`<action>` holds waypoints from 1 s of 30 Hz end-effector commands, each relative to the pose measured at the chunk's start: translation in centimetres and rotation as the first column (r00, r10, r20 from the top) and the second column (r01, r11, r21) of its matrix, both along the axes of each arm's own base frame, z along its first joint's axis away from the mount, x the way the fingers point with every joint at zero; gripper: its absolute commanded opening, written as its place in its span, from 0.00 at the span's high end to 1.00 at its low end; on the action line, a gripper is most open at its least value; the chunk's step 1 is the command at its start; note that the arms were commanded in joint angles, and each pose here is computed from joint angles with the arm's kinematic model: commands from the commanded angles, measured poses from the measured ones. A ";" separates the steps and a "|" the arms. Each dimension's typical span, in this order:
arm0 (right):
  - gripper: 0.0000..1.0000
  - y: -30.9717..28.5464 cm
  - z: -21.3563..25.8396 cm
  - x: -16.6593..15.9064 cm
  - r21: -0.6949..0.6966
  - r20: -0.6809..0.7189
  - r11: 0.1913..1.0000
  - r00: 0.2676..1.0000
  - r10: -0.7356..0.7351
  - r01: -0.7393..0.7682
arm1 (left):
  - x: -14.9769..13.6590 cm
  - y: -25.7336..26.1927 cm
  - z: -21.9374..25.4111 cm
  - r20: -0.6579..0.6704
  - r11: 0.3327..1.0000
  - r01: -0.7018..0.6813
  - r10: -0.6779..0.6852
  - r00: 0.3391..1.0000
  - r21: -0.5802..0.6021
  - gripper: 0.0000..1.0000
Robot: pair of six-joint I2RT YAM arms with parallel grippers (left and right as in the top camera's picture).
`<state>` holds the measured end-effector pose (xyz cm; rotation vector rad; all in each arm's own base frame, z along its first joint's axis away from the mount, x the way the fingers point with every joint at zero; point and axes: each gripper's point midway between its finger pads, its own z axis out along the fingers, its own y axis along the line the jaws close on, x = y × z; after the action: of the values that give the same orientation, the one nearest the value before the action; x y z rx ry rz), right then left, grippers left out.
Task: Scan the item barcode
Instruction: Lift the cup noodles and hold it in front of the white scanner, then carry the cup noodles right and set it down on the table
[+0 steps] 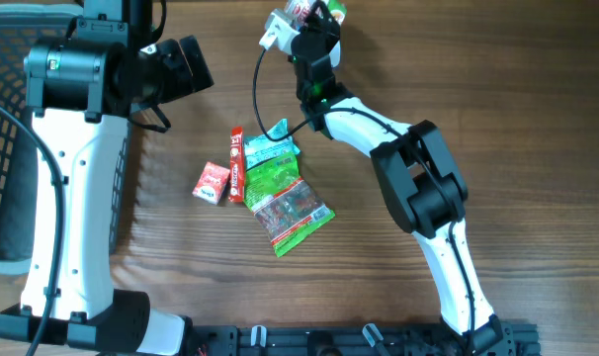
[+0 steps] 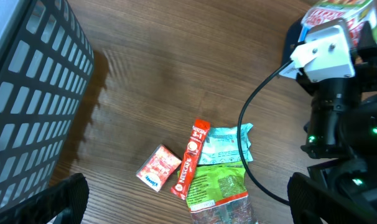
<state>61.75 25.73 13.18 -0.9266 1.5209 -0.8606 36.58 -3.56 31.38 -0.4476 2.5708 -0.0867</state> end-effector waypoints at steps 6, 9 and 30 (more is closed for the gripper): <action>0.62 -0.3 6.5 -0.1 0.268 0.092 0.964 0.995 -0.026 0.000 | 0.1 0.0 0.0 0.000 1.000 0.017 -0.017 1.000 0.003 0.00; 0.60 -2.3 10.3 -0.5 0.364 0.075 0.931 0.995 -0.060 0.029 | 0.1 0.0 0.0 0.000 1.000 0.017 -0.017 1.000 0.003 0.00; 0.57 -29.6 0.7 -22.5 0.230 -0.911 0.445 0.352 -0.214 0.865 | 0.1 0.0 0.0 0.000 1.000 0.017 -0.017 1.000 0.003 0.00</action>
<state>41.06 -2.23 19.07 -0.1133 2.7248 -0.2269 36.57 -3.62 31.37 -0.4465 2.5718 -0.0910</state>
